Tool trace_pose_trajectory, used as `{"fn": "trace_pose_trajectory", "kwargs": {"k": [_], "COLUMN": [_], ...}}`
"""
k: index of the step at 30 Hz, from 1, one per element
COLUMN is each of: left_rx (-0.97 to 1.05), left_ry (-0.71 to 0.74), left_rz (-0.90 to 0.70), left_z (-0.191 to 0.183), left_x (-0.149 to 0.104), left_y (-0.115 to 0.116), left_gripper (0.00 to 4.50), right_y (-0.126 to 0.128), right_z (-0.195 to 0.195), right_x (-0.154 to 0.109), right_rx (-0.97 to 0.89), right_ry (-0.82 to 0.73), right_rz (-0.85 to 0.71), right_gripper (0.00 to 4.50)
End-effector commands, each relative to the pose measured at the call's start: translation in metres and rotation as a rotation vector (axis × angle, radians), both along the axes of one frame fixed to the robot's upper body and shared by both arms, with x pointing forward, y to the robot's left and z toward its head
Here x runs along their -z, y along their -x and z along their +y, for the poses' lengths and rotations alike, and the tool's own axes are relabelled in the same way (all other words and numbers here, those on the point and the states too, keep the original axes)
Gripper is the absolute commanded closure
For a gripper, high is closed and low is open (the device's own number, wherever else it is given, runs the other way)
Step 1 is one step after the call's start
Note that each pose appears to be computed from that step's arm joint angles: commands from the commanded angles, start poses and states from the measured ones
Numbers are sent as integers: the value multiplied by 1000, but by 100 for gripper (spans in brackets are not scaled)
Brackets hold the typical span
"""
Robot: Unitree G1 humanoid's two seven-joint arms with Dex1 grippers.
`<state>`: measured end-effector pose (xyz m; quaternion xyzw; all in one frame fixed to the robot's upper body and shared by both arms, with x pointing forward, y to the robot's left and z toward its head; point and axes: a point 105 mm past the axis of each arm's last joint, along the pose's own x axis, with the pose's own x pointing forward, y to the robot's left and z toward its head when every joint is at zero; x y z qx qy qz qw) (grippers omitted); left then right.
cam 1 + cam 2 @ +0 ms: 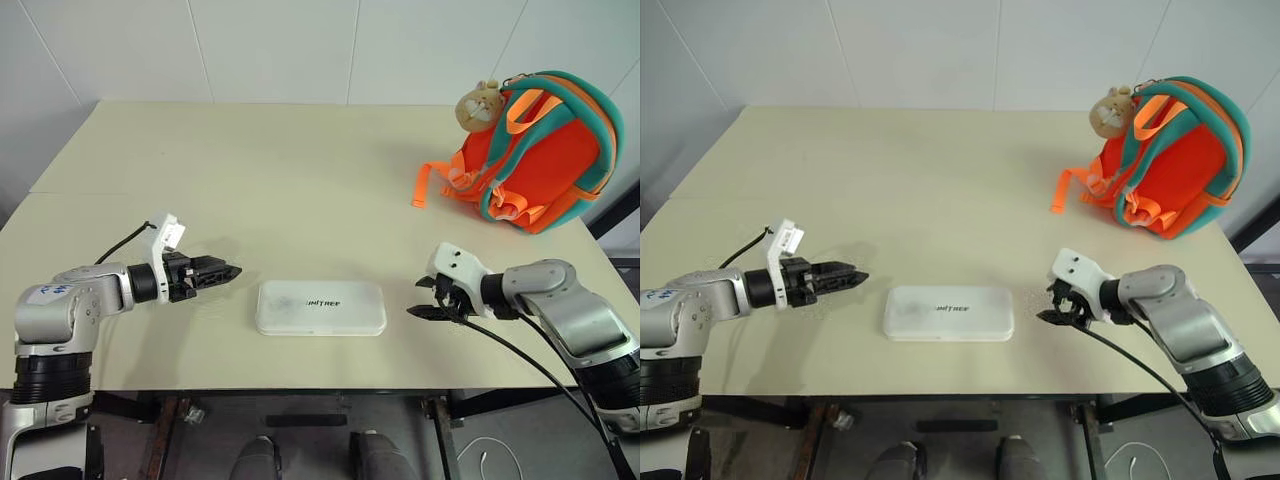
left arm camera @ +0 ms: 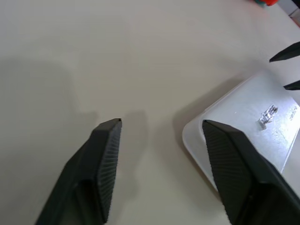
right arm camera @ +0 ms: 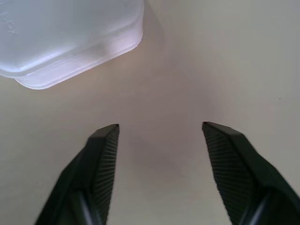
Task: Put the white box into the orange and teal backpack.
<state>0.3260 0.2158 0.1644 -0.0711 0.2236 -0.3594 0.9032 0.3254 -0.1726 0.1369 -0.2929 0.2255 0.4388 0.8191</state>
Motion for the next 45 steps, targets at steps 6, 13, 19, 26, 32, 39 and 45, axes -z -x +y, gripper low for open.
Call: {"fn": "trace_pose_trajectory", "kwargs": {"k": [6,13,19,26,32,39,45], "left_rx": [-43,105,108,90,118,173,179], "left_ry": [270,390,378,439,451,432,387], "left_rz": [371,554,659,687,709,714,687], "left_z": [0,-16,-20,-33,-52,-68,-73], "left_x": [-3,7,21,24,27,30,35], "left_y": [11,28,32,16,7,8,9], "left_gripper": [4,4,4,4,4,4,44], "right_y": [-4,-4,-3,-3,-3,-3,-3], "right_z": [2,7,14,20,22,32,35], "right_x": [-12,-10,-8,-8,-9,-9,-8], "right_rx": [4,7,3,-2,-3,-24,-31], "right_ry": [-21,-37,-54,-69,-74,-92,-98], "right_rz": [-58,-59,-59,-63,-71,-78,-79], "right_gripper": [0,0,0,0,0,0,0]}}
